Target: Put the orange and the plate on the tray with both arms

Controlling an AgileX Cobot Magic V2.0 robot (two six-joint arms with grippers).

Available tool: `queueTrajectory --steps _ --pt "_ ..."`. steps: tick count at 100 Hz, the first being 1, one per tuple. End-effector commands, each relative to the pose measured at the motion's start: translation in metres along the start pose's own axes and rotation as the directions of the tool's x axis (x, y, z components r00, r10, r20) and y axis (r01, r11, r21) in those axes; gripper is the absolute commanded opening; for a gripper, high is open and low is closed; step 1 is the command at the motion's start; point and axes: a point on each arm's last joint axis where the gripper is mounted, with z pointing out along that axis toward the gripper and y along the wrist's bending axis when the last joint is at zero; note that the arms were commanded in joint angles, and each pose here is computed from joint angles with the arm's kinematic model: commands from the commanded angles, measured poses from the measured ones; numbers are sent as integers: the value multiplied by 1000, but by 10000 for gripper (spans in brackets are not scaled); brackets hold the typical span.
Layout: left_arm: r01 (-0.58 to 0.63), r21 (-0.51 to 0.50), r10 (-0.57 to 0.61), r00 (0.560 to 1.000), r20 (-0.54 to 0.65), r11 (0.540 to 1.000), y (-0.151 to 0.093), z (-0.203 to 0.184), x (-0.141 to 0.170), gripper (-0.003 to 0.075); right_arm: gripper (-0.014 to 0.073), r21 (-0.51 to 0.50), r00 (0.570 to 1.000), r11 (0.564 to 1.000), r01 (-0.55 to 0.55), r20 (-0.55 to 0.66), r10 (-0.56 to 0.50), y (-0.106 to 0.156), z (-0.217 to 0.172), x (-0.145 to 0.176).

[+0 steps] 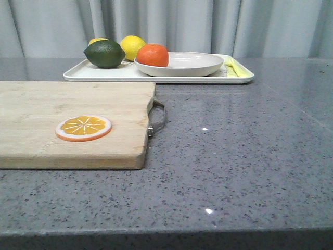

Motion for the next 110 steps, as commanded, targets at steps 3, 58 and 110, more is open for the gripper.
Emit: queueTrajectory --steps 3,58,110 --pt "1 -5 0 997 78 1000 1 -2 0 -19 -68 6 997 1000 8 77 -8 0 -2 -11" --pt "1 -5 0 997 78 1000 1 -2 0 -19 -68 115 893 992 -44 450 -13 -18 15 37" --pt "1 -5 0 997 78 1000 1 -2 0 -19 -68 156 841 987 -43 539 -48 -25 22 81"
